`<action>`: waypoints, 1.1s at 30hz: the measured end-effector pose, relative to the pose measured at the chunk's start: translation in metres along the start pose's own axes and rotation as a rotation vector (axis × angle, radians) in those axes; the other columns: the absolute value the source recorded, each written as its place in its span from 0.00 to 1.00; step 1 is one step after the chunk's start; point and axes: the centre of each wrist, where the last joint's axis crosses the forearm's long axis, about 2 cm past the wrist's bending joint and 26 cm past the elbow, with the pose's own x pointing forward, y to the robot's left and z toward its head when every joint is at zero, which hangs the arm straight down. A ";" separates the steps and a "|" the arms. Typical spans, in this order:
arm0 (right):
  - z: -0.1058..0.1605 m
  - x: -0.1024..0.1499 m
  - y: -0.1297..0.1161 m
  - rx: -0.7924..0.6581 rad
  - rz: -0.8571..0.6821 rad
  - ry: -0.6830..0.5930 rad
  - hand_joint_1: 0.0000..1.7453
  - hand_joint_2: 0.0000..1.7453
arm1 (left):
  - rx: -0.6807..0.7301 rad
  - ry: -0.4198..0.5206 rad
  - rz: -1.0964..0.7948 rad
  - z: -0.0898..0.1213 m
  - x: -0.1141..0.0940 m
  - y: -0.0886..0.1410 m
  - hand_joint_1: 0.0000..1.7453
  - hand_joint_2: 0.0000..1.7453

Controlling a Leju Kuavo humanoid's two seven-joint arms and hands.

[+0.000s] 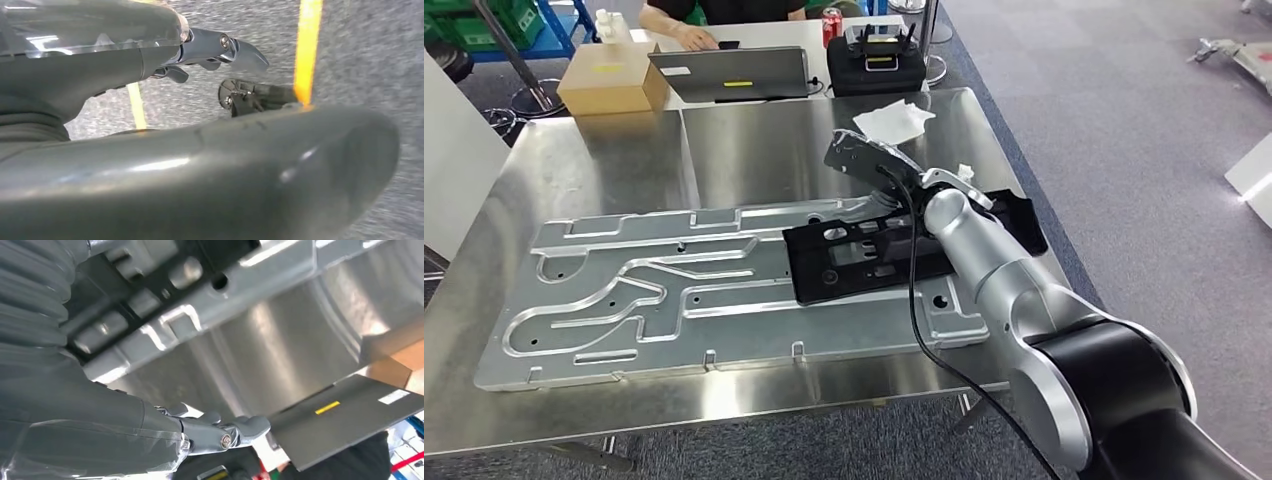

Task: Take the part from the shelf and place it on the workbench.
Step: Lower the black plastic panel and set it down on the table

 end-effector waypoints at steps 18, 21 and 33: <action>0.037 -0.064 0.061 0.058 -0.158 0.056 0.00 1.00 | 0.004 -0.006 0.005 0.000 0.001 -0.001 0.00 0.00; 0.043 -0.072 0.072 0.068 -0.182 0.066 0.00 1.00 | 0.006 -0.006 0.010 0.000 0.000 0.000 0.00 0.00; 0.063 -0.092 0.103 0.083 -0.298 0.047 0.00 0.00 | -0.001 -0.006 0.005 0.001 -0.004 -0.002 0.00 0.00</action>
